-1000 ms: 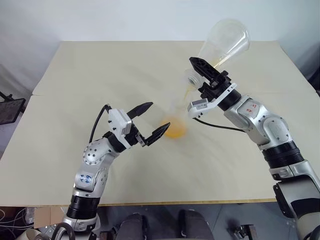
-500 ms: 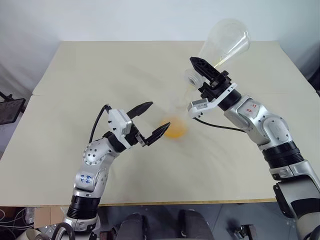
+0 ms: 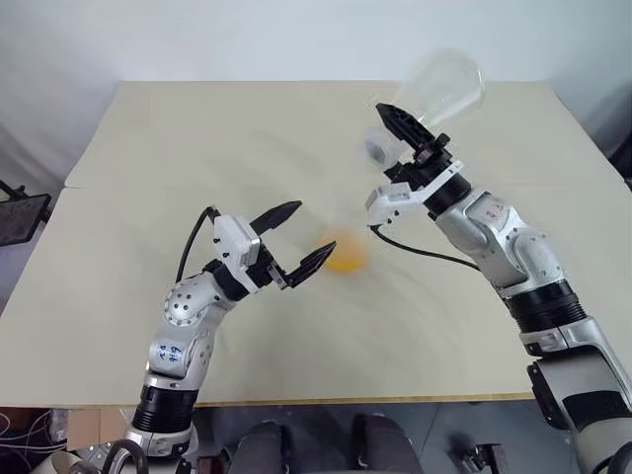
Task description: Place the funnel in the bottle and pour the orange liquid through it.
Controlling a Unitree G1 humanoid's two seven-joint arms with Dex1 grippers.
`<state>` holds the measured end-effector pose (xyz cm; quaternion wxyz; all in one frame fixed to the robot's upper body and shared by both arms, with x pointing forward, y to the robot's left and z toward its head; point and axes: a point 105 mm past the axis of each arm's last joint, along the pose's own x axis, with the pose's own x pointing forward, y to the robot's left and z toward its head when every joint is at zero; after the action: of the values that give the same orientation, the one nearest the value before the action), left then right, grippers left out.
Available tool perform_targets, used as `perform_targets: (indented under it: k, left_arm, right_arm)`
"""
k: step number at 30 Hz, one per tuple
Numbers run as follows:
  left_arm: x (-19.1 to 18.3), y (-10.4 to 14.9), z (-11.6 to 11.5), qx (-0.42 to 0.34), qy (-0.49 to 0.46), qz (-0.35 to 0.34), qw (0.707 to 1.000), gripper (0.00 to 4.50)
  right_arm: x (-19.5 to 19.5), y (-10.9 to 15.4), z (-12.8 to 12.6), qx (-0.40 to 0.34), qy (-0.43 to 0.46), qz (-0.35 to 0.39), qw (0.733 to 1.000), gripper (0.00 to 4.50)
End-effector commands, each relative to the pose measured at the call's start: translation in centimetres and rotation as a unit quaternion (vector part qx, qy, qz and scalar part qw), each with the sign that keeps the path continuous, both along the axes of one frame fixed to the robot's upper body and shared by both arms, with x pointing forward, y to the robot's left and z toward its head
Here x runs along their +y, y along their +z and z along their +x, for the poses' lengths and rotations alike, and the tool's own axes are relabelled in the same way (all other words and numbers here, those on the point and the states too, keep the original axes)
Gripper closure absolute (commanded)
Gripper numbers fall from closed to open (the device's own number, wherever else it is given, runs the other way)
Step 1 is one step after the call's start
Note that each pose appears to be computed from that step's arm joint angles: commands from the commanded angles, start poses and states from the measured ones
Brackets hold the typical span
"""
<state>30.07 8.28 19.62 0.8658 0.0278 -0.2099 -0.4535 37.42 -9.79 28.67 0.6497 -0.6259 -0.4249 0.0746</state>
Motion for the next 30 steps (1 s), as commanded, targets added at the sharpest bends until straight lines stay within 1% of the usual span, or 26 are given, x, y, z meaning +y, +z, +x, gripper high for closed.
perform_targets:
  k: [1, 3, 4, 5, 7, 8, 10, 11, 12, 15, 18, 20, 21, 23, 25, 27, 30]
  left_arm:
    - [-0.1, 0.9, -0.3, -0.020, -0.009, 0.001, 1.000, 0.00]
    - [0.0, 0.9, -0.2, -0.020, -0.010, 0.002, 1.000, 0.00]
    - [0.0, 0.9, -0.2, -0.020, -0.011, 0.004, 1.000, 0.00]
    - [0.0, 0.9, -0.2, -0.019, -0.013, 0.006, 1.000, 0.00]
    - [0.0, 0.9, -0.1, -0.018, -0.018, 0.011, 1.000, 0.00]
    - [0.0, 1.0, -0.1, -0.017, -0.021, 0.013, 1.000, 0.00]
    - [0.0, 1.0, 0.0, -0.017, -0.026, 0.017, 0.999, 0.00]
    - [0.0, 1.1, 0.0, -0.017, -0.028, 0.019, 0.999, 0.00]
    - [0.0, 1.1, 0.0, -0.017, -0.030, 0.020, 0.999, 0.00]
    - [-0.1, 1.2, 0.1, -0.015, -0.039, 0.026, 0.999, 0.00]
    - [-0.2, 1.1, 0.1, -0.012, -0.046, 0.029, 0.998, 0.00]
    - [-0.3, 1.1, 0.0, -0.011, -0.054, 0.033, 0.998, 0.00]
    - [-0.4, 1.1, 0.0, -0.010, -0.056, 0.034, 0.998, 0.00]
    - [-0.4, 1.1, -0.1, -0.007, -0.059, 0.035, 0.998, 0.00]
    - [-0.4, 1.0, -0.1, -0.005, -0.061, 0.036, 0.997, 0.00]
    - [-0.5, 1.0, -0.2, -0.004, -0.064, 0.036, 0.997, 0.00]
    - [-0.5, 1.0, -0.2, -0.002, -0.069, 0.038, 0.997, 0.00]
  right_arm:
    - [-2.1, 2.9, -0.5, 0.030, 0.018, 0.111, 0.993, 2.02]
    - [-2.8, 3.2, -0.4, 0.068, 0.035, 0.168, 0.983, 2.02]
    - [-3.3, 3.3, -0.3, 0.095, 0.045, 0.203, 0.973, 2.02]
    - [-4.3, 3.5, -0.3, 0.134, 0.067, 0.266, 0.952, 2.02]
    - [-6.2, 3.4, -0.1, 0.189, 0.090, 0.352, 0.912, 2.02]
    - [-7.1, 3.1, -0.2, 0.226, 0.111, 0.399, 0.882, 2.02]
    - [-8.3, 2.2, -0.5, 0.292, 0.151, 0.457, 0.826, 2.02]
    - [-8.6, 1.8, -0.9, 0.318, 0.167, 0.473, 0.804, 2.02]
    - [-9.2, 1.3, -1.3, 0.338, 0.168, 0.479, 0.792, 2.02]
    - [-12.0, -0.8, -2.2, 0.362, 0.119, 0.487, 0.786, 2.02]
    - [-14.3, -2.1, -2.7, 0.363, 0.074, 0.508, 0.778, 2.02]
    - [-17.6, -3.3, -3.6, 0.340, 0.032, 0.558, 0.756, 2.02]
    - [-18.7, -3.8, -4.0, 0.333, 0.017, 0.573, 0.749, 2.02]
    - [-20.6, -4.6, -5.1, 0.298, -0.009, 0.592, 0.749, 2.02]
    - [-21.3, -4.9, -5.9, 0.274, -0.008, 0.602, 0.750, 2.02]
    - [-21.9, -6.2, -6.2, 0.278, -0.019, 0.611, 0.741, 2.02]
    - [-21.9, -7.3, -6.6, 0.279, -0.009, 0.620, 0.734, 2.02]
